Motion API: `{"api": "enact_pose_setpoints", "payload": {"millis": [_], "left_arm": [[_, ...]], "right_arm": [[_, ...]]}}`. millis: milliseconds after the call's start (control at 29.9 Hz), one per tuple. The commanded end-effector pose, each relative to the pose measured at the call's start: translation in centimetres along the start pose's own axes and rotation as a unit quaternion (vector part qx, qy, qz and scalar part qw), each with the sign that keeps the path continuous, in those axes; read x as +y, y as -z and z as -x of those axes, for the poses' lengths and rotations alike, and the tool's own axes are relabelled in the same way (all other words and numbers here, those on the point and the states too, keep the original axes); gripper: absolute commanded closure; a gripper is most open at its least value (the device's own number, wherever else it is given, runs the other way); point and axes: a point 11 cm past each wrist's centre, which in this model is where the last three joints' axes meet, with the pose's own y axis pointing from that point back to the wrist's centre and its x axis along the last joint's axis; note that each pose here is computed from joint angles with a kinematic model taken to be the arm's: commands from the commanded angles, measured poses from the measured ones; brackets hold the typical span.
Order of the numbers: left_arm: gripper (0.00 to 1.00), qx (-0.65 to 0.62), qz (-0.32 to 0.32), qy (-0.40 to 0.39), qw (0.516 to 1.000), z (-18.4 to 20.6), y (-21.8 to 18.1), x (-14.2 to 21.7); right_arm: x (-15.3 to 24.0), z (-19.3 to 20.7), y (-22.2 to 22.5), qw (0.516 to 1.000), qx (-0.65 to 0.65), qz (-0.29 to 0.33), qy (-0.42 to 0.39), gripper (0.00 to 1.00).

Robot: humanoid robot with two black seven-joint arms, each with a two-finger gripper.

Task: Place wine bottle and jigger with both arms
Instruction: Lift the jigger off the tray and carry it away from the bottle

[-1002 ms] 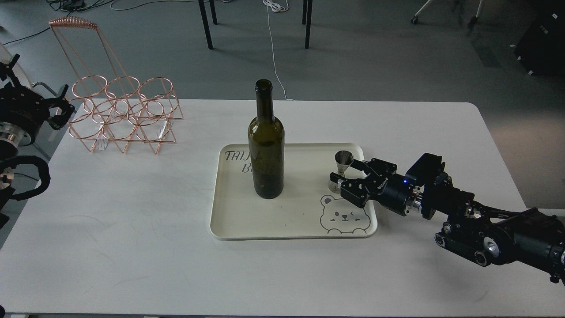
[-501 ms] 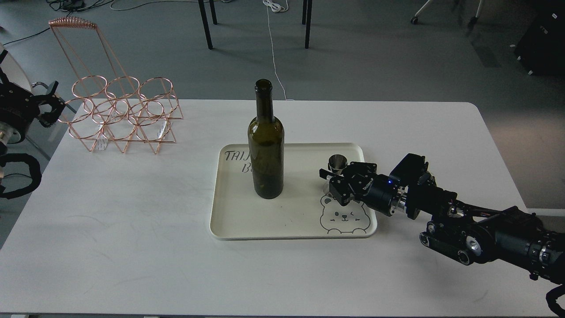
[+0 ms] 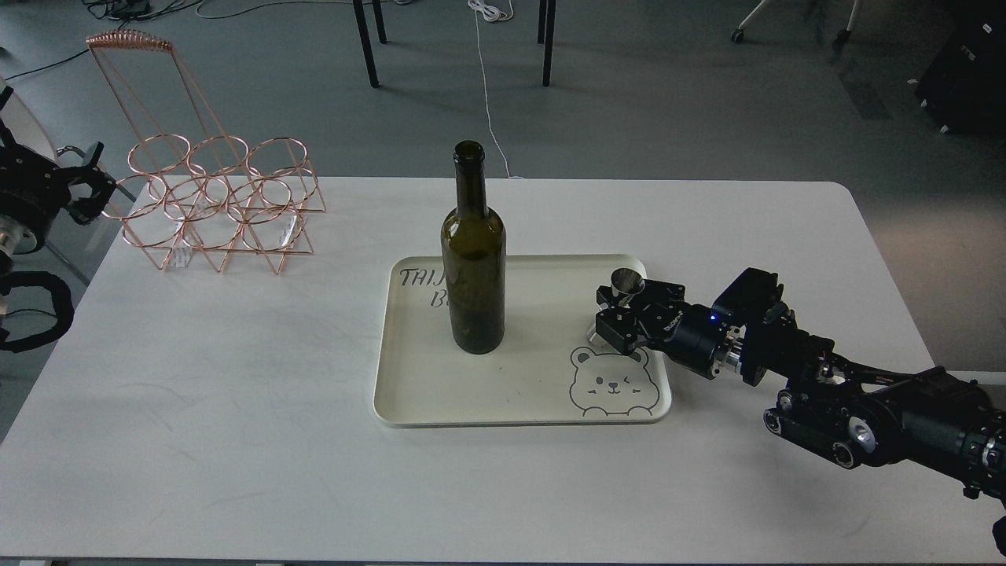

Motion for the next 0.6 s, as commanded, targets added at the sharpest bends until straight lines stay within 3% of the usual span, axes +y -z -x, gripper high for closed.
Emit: {"api": "enact_pose_setpoints", "payload": {"millis": [0,267,568], "left_arm": [[0.01,0.0,0.0,0.003,1.0,0.3,-0.2,-0.2],[0.01,0.002,0.0,0.011,1.0,0.9,-0.4,-0.6],[0.01,-0.006,0.013,0.019,1.0,1.6,-2.2,-1.2]], "right_arm": [[1.1,-1.3,-1.4,1.0,-0.001,0.017,-0.015,0.94],[5.9,-5.5,-5.5,0.995,-0.005,0.072,-0.064,0.94],[13.2,-1.2,-8.8,0.981,-0.074,0.17,-0.048,0.94]]}}
